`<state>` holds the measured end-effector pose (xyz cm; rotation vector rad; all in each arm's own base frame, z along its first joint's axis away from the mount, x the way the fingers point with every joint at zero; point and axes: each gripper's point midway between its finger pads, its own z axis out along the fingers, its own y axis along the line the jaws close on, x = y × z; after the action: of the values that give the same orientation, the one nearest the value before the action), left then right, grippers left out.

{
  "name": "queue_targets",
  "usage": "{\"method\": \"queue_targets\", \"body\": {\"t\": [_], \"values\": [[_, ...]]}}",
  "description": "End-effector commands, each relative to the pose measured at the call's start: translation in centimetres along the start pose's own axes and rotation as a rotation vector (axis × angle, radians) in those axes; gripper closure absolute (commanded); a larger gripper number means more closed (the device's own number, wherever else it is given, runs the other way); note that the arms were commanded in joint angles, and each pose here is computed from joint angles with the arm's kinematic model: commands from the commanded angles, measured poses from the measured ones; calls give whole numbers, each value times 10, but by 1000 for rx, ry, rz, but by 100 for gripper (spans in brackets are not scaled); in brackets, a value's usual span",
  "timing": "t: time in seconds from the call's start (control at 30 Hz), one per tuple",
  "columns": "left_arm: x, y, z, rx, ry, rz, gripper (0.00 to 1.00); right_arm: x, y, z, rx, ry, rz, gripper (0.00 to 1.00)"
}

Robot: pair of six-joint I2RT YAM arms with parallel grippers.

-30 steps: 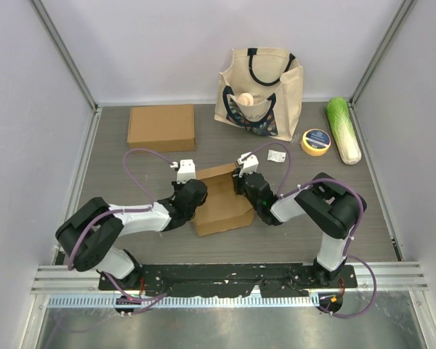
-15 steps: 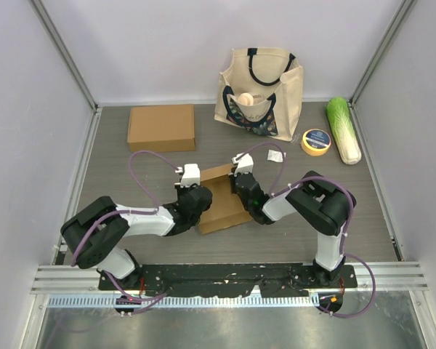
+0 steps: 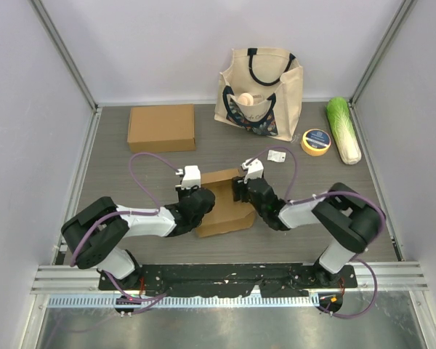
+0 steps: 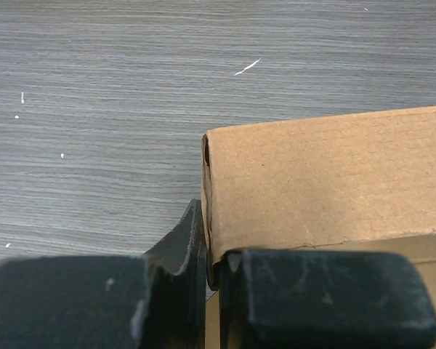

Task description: Fold the paper box

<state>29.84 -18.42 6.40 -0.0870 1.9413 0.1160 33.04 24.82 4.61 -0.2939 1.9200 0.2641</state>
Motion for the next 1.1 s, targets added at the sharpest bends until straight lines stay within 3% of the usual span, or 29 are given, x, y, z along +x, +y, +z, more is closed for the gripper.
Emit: {"method": "queue_targets", "body": {"t": [0.0, 0.17, 0.47, 0.53, 0.67, 0.7, 0.77, 0.8, 0.83, 0.87, 1.03, 1.07], "values": [[-16, -2, -1, -18, -42, -53, 100, -9, 6, -22, -136, 20, 25, 30], [-15, -4, -1, -11, -34, -50, 100, -19, -12, -20, -132, -9, 54, 30], [-15, -4, -1, -12, -32, -51, 100, -36, -1, -9, -144, -39, 41, 37], [-15, -4, -1, -14, -32, -55, 100, -39, 1, -4, -109, -47, 44, 42], [-15, -4, 0, -26, -30, -65, 100, -47, 1, 14, 3, -51, 63, 72], [-16, -4, 0, -29, -29, -72, 100, -50, -12, 17, 106, -68, 68, 72], [-15, -4, 0, -34, -28, -76, 100, -45, -6, 22, 145, -67, 52, 73], [-16, -3, 1, -39, -29, -79, 100, -47, -15, 23, 212, -80, 53, 81], [-16, -4, 0, -37, -30, -84, 100, -40, -18, 24, 250, -62, 71, 96], [-15, -4, 1, -38, -28, -83, 100, -37, -24, 29, 303, -53, 84, 99], [-10, -6, 1, -35, -16, -112, 100, -13, -19, 34, 307, -3, 130, 99], [-10, -7, 1, -33, -14, -112, 100, -11, -14, 31, 268, 4, 126, 93]]}}
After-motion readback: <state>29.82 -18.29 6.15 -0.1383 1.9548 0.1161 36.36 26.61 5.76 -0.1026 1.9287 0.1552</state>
